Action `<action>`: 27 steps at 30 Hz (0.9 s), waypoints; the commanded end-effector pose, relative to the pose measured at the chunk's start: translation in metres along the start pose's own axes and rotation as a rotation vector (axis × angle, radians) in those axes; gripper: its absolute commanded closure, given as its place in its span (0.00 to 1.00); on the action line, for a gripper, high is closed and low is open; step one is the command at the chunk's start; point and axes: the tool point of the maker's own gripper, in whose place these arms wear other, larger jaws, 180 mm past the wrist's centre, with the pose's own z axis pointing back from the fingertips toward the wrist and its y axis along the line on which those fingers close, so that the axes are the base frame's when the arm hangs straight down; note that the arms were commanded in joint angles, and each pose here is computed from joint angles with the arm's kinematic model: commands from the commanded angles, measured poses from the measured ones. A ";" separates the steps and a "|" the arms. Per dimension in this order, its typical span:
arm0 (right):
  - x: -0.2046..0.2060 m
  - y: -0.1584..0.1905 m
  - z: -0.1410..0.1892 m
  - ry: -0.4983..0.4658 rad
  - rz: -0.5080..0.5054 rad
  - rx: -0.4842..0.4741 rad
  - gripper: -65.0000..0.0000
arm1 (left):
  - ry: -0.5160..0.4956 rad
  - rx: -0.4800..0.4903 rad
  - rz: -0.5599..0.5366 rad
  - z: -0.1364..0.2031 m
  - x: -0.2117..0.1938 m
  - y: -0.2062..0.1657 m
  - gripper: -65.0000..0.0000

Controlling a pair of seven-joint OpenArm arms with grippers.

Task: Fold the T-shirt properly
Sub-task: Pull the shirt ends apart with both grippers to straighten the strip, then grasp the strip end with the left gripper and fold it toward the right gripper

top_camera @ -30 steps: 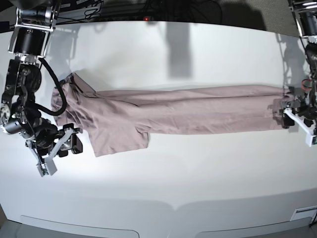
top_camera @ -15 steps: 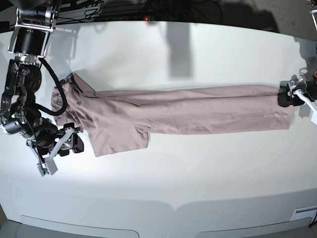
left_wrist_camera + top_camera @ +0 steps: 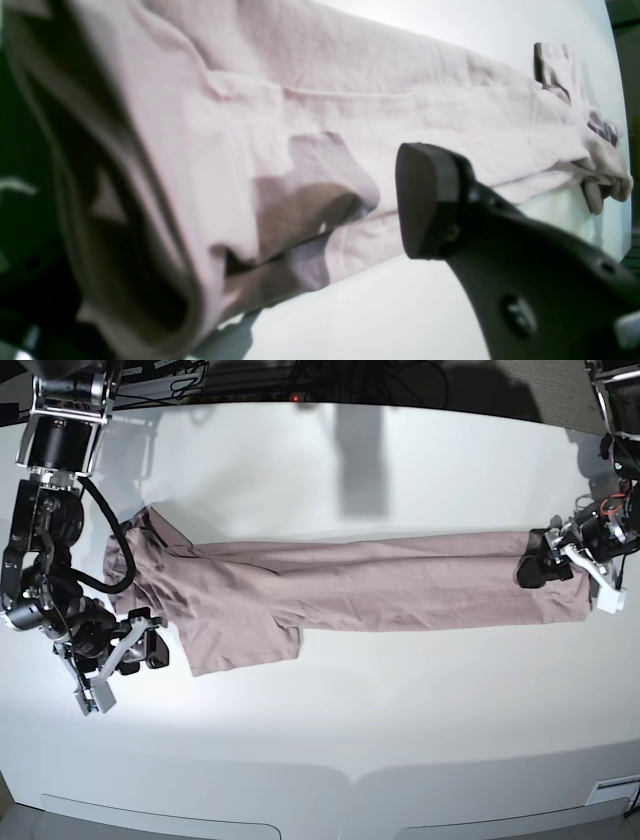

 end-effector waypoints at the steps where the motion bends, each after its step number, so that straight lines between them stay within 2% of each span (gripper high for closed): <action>1: 0.021 -0.005 0.008 -0.058 0.025 -0.011 0.53 | 0.033 0.043 -0.025 0.008 0.002 0.011 0.30; 7: 0.021 -0.005 0.008 -0.057 0.025 -0.011 0.53 | -0.018 0.060 -0.040 0.015 0.016 0.017 0.30; 9: 0.021 -0.006 0.008 -0.055 0.025 -0.012 0.53 | -0.018 0.062 -0.041 0.015 0.016 0.017 0.36; 11: 0.021 -0.006 0.008 -0.054 0.025 -0.012 0.53 | -0.019 0.061 -0.041 0.015 0.016 0.017 0.50; 12: 0.020 -0.006 0.008 -0.052 0.025 -0.012 0.53 | -0.019 0.062 -0.041 0.015 0.016 0.017 0.61; 14: 0.019 -0.005 0.008 -0.043 0.025 -0.011 0.53 | -0.021 0.063 -0.040 0.016 0.017 0.018 0.94; 15: 0.018 -0.005 0.008 -0.039 0.025 -0.011 0.53 | -0.027 0.064 -0.037 0.016 0.018 0.018 1.00; 17: 0.016 -0.005 0.008 -0.031 0.025 -0.011 0.53 | -0.064 0.067 -0.023 0.021 0.027 0.020 1.00; 22: 0.015 -0.006 0.008 -0.022 0.025 -0.012 0.53 | -0.241 0.022 0.025 0.052 0.071 0.013 1.00; 27: 0.029 -0.006 0.009 -0.080 0.029 -0.013 0.53 | -0.223 -0.069 -0.023 0.069 0.084 -0.018 1.00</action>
